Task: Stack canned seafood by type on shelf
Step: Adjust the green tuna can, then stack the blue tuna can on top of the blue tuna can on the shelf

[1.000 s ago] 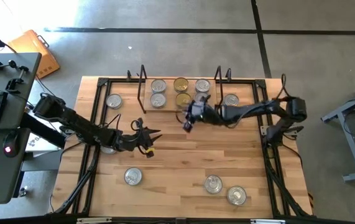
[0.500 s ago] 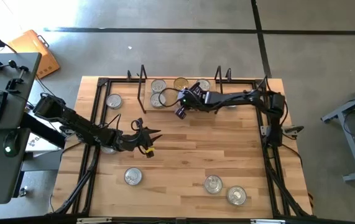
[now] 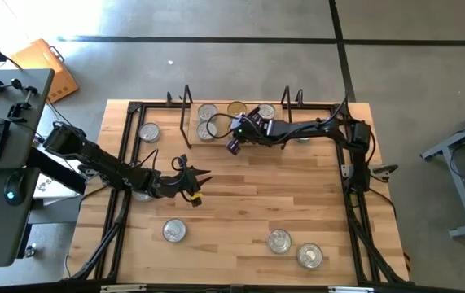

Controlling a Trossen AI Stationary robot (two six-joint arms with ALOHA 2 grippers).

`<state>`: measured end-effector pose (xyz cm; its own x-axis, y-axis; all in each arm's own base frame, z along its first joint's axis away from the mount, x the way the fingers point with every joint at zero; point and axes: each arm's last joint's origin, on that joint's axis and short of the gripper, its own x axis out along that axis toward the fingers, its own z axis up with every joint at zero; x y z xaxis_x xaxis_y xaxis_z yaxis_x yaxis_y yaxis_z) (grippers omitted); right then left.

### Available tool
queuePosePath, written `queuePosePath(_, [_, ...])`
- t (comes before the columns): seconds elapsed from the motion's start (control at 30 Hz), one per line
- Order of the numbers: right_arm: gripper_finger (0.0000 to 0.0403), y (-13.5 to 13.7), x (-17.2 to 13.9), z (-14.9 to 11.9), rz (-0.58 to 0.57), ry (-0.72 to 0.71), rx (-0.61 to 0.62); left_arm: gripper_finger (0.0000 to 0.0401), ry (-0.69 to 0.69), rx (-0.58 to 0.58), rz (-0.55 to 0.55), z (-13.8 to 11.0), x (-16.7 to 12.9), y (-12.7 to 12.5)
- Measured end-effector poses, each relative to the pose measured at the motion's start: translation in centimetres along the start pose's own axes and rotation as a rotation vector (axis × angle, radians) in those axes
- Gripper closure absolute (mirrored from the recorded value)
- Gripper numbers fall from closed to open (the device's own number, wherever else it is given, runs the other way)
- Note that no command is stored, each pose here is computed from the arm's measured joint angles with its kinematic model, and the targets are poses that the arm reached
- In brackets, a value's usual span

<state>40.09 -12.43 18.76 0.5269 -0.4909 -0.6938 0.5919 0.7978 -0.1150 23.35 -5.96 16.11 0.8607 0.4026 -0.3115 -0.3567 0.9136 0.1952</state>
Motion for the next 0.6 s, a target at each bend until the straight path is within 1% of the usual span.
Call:
queuePosePath(0.07, [0.0402,-0.1,0.0,0.2,0.0,-0.021,0.004,0.0316,0.0,0.0,0.0,0.0,0.0,0.0])
queuePosePath(0.13, [0.0402,-0.2,-0.3,0.5,-0.001,-0.032,-0.018,0.0316,0.0,0.0,0.0,0.0,0.0,0.0])
queuePosePath(0.2, [0.0402,-0.1,-1.3,1.2,0.006,-0.059,-0.042,0.0316,0.0,0.0,-0.001,0.0,0.0,0.0])
queuePosePath(0.23, [0.0403,0.2,-2.3,1.7,0.014,-0.084,-0.065,0.0316,0.001,0.0,-0.001,0.0,0.0,0.0])
queuePosePath(0.27, [0.0403,0.8,-3.7,2.2,0.024,-0.124,-0.104,0.0316,0.001,0.0,-0.001,0.0,0.0,0.0])
queuePosePath(0.33, [0.0403,2.6,-7.5,3.0,0.041,-0.224,-0.178,0.0316,0.001,0.0,-0.001,0.0,0.0,0.0])
queuePosePath(0.4, [0.0403,4.6,-11.6,2.9,0.05,-0.295,-0.278,0.0316,0.001,0.0,-0.002,0.0,0.0,0.0])
queuePosePath(0.5, [0.0403,6.8,-17.1,1.5,0.037,-0.322,-0.409,0.0316,0.001,0.0,-0.003,0.0,0.0,0.0])
queuePosePath(0.6, [0.0403,8.0,-22.3,-0.5,0.032,-0.327,-0.456,0.0316,0.002,0.0,-0.005,0.0,0.0,-0.1])
